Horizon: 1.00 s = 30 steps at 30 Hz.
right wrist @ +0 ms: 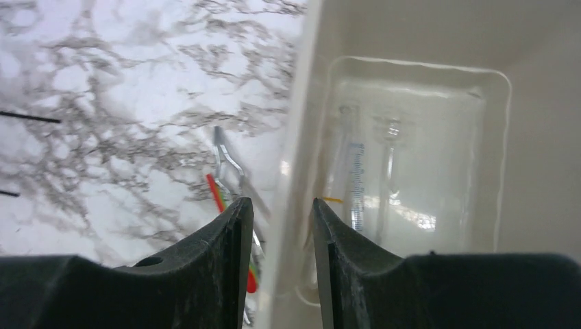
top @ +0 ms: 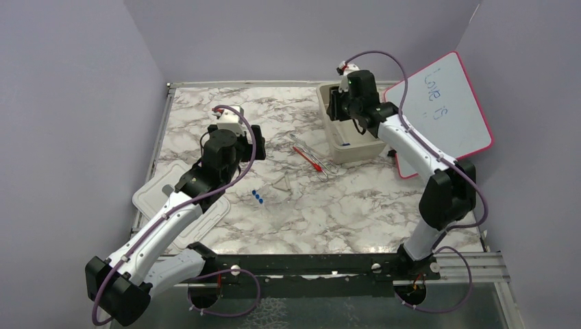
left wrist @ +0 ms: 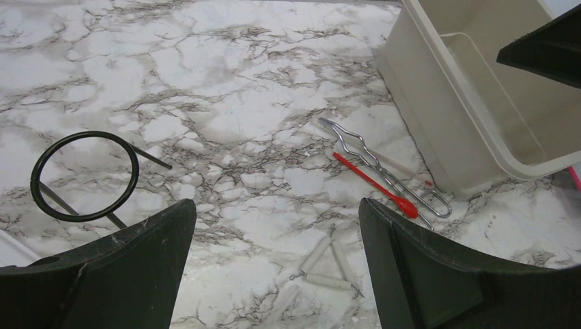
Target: Organize the chemistry lab equipment
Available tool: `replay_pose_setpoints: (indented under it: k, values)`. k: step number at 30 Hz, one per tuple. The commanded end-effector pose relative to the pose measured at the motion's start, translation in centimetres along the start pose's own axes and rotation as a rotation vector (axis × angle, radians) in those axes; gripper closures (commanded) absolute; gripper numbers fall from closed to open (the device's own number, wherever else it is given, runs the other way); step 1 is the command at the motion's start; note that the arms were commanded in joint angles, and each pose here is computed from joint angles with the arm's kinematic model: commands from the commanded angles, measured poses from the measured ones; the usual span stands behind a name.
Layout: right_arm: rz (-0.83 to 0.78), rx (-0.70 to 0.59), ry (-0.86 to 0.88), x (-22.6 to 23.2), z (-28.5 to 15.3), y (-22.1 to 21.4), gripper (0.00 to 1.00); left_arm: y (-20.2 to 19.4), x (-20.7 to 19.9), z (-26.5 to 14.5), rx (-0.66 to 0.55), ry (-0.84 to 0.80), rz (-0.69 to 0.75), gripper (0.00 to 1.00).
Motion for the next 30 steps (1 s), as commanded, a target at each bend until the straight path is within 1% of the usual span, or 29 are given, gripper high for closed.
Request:
replay_pose_setpoints:
  k: [1,4,7,9,15,19,23,26,30]
  values:
    - [-0.12,-0.046,0.053,4.2,-2.8,1.3,0.6,0.9,0.3,-0.5,-0.041,0.007,-0.012,0.09]
    - [-0.188,-0.029,0.107,7.2,-2.6,-0.6,0.68,1.0,0.4,-0.6,-0.049,0.01,-0.012,0.09]
    - [-0.212,0.07,0.173,9.1,-0.6,-4.2,0.72,1.0,0.4,-0.6,-0.047,0.011,-0.01,0.08]
    - [-0.224,0.127,0.177,9.6,0.5,-6.2,0.72,0.9,0.4,-0.6,-0.042,0.01,-0.008,0.08]
    - [-0.252,0.241,0.168,10.2,3.8,-11.2,0.65,0.9,0.4,-0.5,-0.04,0.01,-0.001,0.08]
    - [-0.273,0.287,0.129,10.0,5.3,-13.2,0.62,0.8,0.4,-0.4,-0.035,0.009,0.001,0.08]
    - [-0.286,0.326,0.13,10.1,6.3,-14.3,0.63,0.8,0.4,-0.4,-0.035,0.012,0.0,0.08]
    - [-0.286,0.34,0.121,10.0,6.8,-14.8,0.67,0.8,0.4,-0.4,-0.034,0.013,0.001,0.08]
    - [-0.295,0.35,0.096,9.7,7.4,-15.3,0.68,0.7,0.4,-0.4,-0.033,0.016,0.001,0.08]
Point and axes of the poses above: each gripper's point midway between its finger pads, its own z axis out along the fingers, its own x axis along the line the jaws close on, y = z × x, the point moved 3 cm from there along -z, back along the fingers, and after that the axes turned 3 degrees about -z, right-handed, at the moved point
